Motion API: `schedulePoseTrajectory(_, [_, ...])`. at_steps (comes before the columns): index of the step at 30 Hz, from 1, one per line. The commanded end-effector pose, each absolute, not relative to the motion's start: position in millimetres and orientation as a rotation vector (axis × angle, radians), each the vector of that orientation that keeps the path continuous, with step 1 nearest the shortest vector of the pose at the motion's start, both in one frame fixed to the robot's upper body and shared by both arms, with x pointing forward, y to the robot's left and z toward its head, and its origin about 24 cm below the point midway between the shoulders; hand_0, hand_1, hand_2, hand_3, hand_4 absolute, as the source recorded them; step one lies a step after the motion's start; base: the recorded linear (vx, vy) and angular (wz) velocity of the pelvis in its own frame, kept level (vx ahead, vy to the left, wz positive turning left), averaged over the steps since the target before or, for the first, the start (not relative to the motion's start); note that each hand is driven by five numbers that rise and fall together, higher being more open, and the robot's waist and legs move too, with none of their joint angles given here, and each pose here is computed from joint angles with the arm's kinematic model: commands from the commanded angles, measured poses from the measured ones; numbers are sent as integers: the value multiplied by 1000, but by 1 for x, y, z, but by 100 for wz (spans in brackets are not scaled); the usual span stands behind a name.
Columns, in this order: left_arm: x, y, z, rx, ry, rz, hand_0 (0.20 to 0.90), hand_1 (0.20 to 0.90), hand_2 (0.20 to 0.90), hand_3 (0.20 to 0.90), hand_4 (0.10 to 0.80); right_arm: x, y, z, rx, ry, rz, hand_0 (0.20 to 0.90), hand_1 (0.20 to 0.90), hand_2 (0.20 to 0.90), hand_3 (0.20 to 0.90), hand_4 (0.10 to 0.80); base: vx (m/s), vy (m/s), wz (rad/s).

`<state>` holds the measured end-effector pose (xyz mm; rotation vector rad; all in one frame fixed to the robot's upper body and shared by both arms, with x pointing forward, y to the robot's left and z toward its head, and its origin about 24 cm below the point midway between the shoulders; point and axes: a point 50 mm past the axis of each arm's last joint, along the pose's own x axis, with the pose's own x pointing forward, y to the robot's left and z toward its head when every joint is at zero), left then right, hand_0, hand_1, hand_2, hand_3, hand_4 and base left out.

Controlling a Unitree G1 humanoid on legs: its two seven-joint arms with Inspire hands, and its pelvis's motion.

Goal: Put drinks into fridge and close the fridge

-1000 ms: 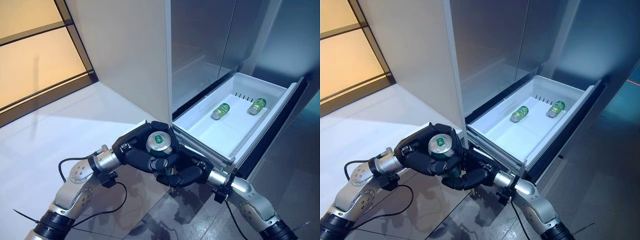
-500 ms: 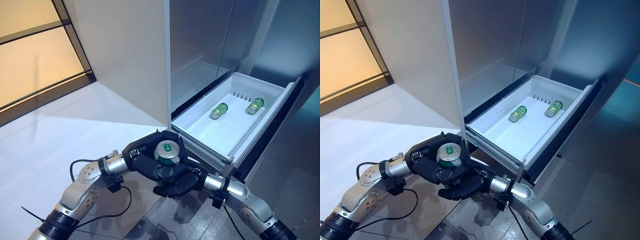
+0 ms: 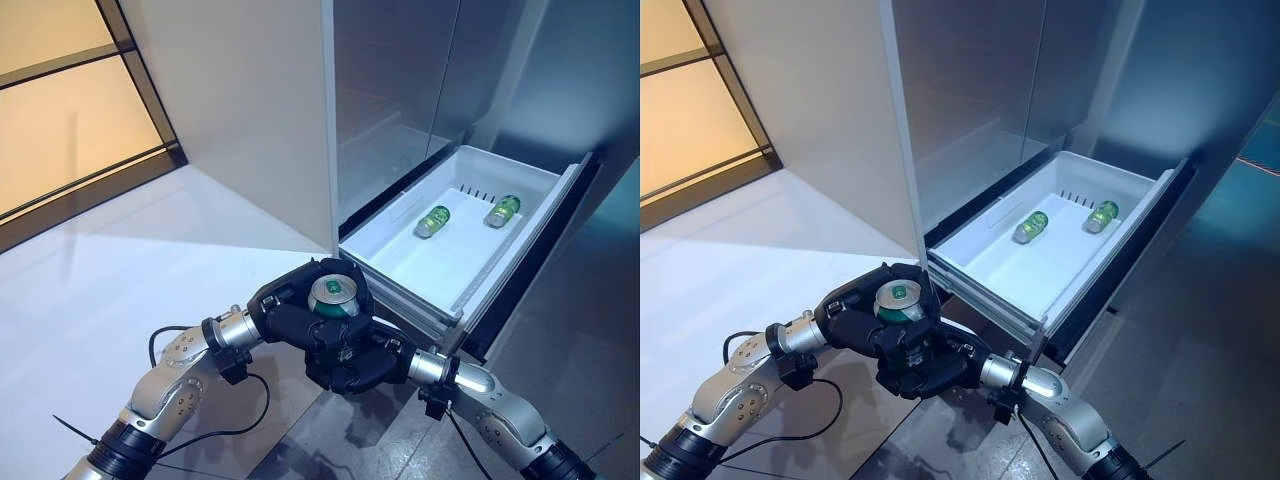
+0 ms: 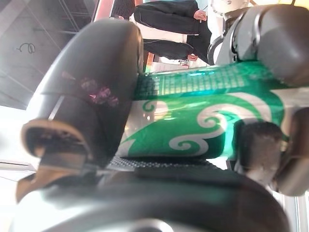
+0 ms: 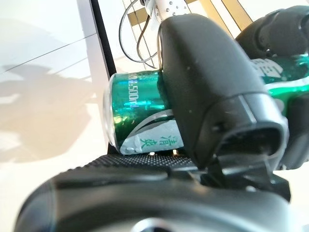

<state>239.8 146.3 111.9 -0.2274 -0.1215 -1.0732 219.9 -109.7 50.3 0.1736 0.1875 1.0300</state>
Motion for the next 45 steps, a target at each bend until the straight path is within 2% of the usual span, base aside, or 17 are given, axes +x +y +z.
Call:
schedulePoseTrajectory(1, [239,115,184,-174,-639,-1170,524,524,524,461,361,234,-73,136,328,-281,1064,300,300,300,200,100,0,0,0])
schedulePoseTrajectory(3, [240,121,187,-133,-660,-1121,566,566,566,510,410,238,-83,143,265,-322,994,300,300,300,200,100,0,0,0])
schedulePoseTrajectory(4, [241,125,188,-129,-663,-1106,848,848,848,840,740,241,-88,146,242,-335,970,300,300,300,200,100,0,0,0])
schedulePoseTrajectory(5, [241,131,190,-122,-669,-1074,900,900,900,900,800,245,-97,153,207,-357,925,300,300,300,200,100,0,0,0])
schedulePoseTrajectory(14, [249,157,190,-139,-679,-838,900,900,900,900,800,278,-149,191,-145,-465,573,300,300,300,200,100,3,-2,0])
schedulePoseTrajectory(20, [259,153,173,-173,-563,-797,900,900,900,900,800,304,-182,214,-294,-478,309,300,300,300,200,100,24,-19,0])
schedulePoseTrajectory(28, [260,122,101,-352,-95,-945,900,900,900,900,800,337,-249,253,-530,-461,-123,300,300,300,200,100,72,-22,4])
schedulePoseTrajectory(35, [215,98,30,-470,337,-1101,900,900,900,900,800,353,-317,265,-625,-262,-331,300,300,300,200,100,92,-20,14])
schedulePoseTrajectory(38, [202,101,8,-411,449,-1106,900,900,900,900,800,357,-331,272,-653,-208,-388,300,300,300,200,100,-42,-60,23])
schedulePoseTrajectory(45, [205,133,-31,-142,510,-934,900,900,900,900,800,362,-350,282,-782,-48,-446,300,300,300,200,100,-125,-68,19])
